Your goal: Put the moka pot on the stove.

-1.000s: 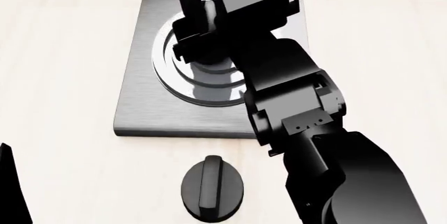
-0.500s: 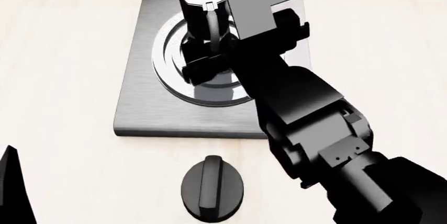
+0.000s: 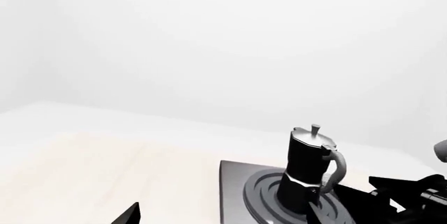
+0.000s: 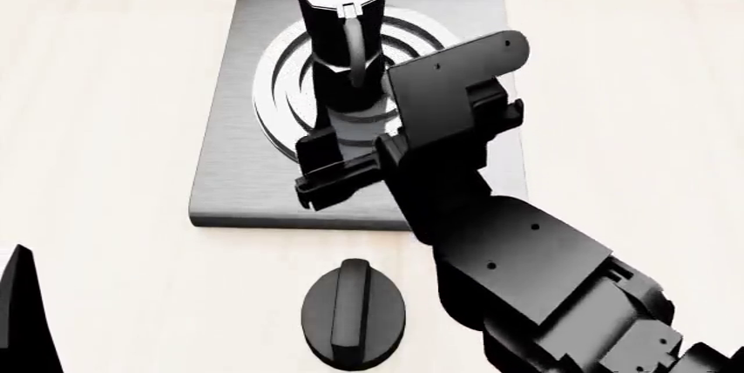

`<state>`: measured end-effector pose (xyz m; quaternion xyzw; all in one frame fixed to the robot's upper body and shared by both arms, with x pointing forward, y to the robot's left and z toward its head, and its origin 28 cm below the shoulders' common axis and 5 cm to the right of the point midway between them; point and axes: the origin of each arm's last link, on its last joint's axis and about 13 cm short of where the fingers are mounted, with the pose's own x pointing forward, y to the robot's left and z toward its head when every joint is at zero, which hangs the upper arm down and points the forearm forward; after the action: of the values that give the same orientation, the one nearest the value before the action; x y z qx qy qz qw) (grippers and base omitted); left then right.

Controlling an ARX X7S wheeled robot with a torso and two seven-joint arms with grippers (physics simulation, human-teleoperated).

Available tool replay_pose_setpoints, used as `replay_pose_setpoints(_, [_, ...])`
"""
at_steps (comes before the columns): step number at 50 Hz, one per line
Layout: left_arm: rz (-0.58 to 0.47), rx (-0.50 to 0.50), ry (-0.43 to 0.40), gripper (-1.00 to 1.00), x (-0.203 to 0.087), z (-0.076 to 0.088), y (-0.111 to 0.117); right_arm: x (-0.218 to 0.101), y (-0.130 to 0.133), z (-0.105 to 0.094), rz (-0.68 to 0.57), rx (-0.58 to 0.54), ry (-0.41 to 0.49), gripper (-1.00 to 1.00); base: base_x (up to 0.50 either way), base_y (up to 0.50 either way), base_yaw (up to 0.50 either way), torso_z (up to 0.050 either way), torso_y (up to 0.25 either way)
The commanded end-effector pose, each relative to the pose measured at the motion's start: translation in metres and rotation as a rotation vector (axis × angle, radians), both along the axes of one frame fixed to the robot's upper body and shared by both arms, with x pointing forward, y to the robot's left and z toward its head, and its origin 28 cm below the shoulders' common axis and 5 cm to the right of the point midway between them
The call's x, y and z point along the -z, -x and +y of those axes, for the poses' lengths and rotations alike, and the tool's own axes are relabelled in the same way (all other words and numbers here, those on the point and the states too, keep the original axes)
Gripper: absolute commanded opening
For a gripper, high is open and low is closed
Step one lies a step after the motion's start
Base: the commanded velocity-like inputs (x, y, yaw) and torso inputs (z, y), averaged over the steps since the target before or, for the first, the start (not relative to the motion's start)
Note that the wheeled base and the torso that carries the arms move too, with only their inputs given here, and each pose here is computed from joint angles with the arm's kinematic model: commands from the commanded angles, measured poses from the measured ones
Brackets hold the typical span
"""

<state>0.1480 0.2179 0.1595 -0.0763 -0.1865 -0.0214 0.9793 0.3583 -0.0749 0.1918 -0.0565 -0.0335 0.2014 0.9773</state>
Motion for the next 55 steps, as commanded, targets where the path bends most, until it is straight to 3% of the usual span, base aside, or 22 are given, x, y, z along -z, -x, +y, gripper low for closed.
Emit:
replay_pose_setpoints(1, [-0.008,0.005,-0.001,1.00,-0.002,-0.001,0.002,0.013,0.048,0.000,-0.044,-0.012,-0.059,1.00,0.00,0.00,0.00,0.000,0.000])
replay_pose_setpoints(5, [-0.011,0.008,-0.002,1.00,-0.003,-0.001,0.003,0.017,0.067,0.000,-0.082,-0.003,-0.083,1.00,0.00,0.00,0.00,0.000,0.000])
replay_pose_setpoints(8, [-0.014,0.009,-0.002,1.00,-0.004,-0.001,0.004,0.018,0.084,-0.001,-0.132,0.035,0.006,1.00,0.00,0.00,0.00,0.000,0.000])
replay_pose_setpoints(18, [-0.033,0.009,-0.004,1.00,-0.009,-0.002,0.008,0.011,0.138,-0.002,-0.241,0.099,0.039,1.00,0.00,0.00,0.00,0.000,0.000])
replay_pose_setpoints(28, [-0.045,0.017,-0.009,1.00,-0.012,-0.003,0.012,0.003,0.168,-0.006,-0.306,0.160,-0.013,1.00,0.00,0.00,0.00,0.000,0.000])
replay_pose_setpoints(35, [-0.056,0.013,-0.006,1.00,-0.016,-0.002,0.015,0.005,0.182,-0.011,-0.324,0.202,-0.043,1.00,0.00,0.00,0.00,0.000,0.000])
replay_pose_setpoints(55, [-0.057,0.001,-0.034,1.00,-0.014,-0.003,0.014,0.006,0.184,-0.013,-0.347,0.211,-0.075,1.00,0.00,0.00,0.00,0.000,0.000])
